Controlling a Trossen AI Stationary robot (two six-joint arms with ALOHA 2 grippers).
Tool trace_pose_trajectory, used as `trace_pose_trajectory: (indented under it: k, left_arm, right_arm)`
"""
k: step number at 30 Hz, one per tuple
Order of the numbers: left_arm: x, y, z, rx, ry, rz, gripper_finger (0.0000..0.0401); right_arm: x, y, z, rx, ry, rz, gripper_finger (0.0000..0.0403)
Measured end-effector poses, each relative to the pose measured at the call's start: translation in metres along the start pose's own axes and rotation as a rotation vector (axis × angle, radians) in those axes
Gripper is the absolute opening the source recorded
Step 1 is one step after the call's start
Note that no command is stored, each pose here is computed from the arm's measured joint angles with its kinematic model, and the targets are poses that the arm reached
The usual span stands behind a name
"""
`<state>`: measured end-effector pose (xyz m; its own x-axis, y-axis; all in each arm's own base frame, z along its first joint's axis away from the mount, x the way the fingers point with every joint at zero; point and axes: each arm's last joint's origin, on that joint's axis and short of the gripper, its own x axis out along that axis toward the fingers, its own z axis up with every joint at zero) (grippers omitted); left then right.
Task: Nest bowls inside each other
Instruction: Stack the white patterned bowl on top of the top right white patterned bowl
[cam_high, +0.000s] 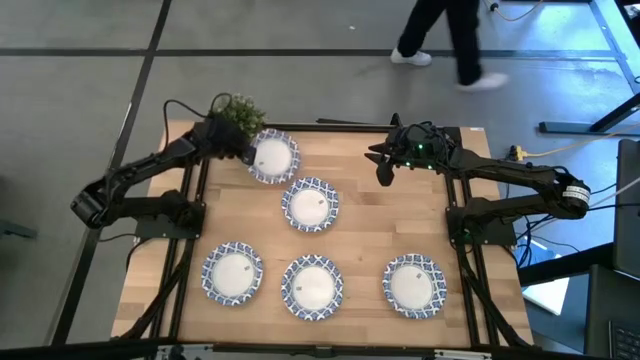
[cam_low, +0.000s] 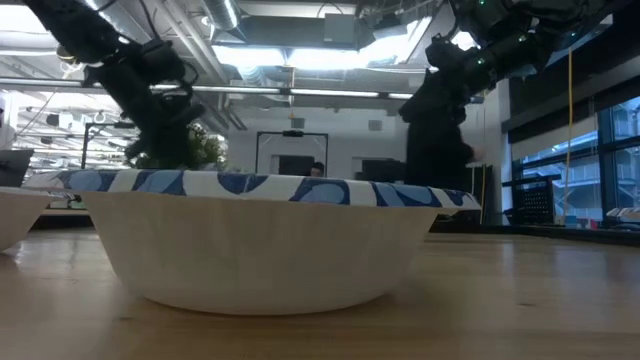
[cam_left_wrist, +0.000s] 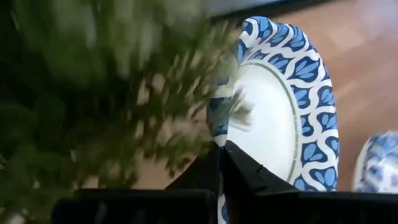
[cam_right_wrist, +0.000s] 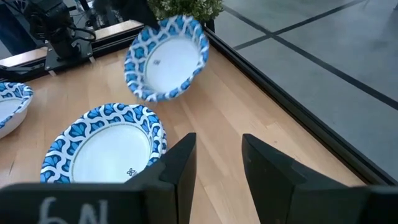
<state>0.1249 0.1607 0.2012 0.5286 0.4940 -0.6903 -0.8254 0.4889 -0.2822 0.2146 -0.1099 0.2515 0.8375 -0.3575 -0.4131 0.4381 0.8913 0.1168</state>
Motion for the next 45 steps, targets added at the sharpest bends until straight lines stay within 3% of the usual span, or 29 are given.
trace_pose_trajectory:
  k: [9,16,25,32,45]
  left_arm:
    - [-0.011,-0.015,0.020,0.017,-0.004,-0.222,0.0001]
    - [-0.011,-0.036,0.013,0.026,0.072,-0.398,0.0001]
    - [-0.013,-0.070,0.002,0.084,0.110,-0.513,0.0001]
    - [-0.010,-0.091,-0.006,0.117,0.100,-0.520,0.0000]
    - [0.035,-0.100,-0.022,0.128,0.219,-0.458,0.0000]
  right_arm:
    - [0.000,-0.001,0.000,-0.024,-0.003,-0.034,0.0129]
    - [0.000,-0.007,0.001,-0.017,-0.007,-0.074,0.0129]
    - [-0.001,-0.011,0.001,-0.010,-0.009,-0.089,0.0129]
    - [-0.001,-0.011,0.001,-0.006,-0.009,-0.088,0.0129]
    - [-0.001,-0.011,0.001,0.002,-0.008,-0.072,0.0129]
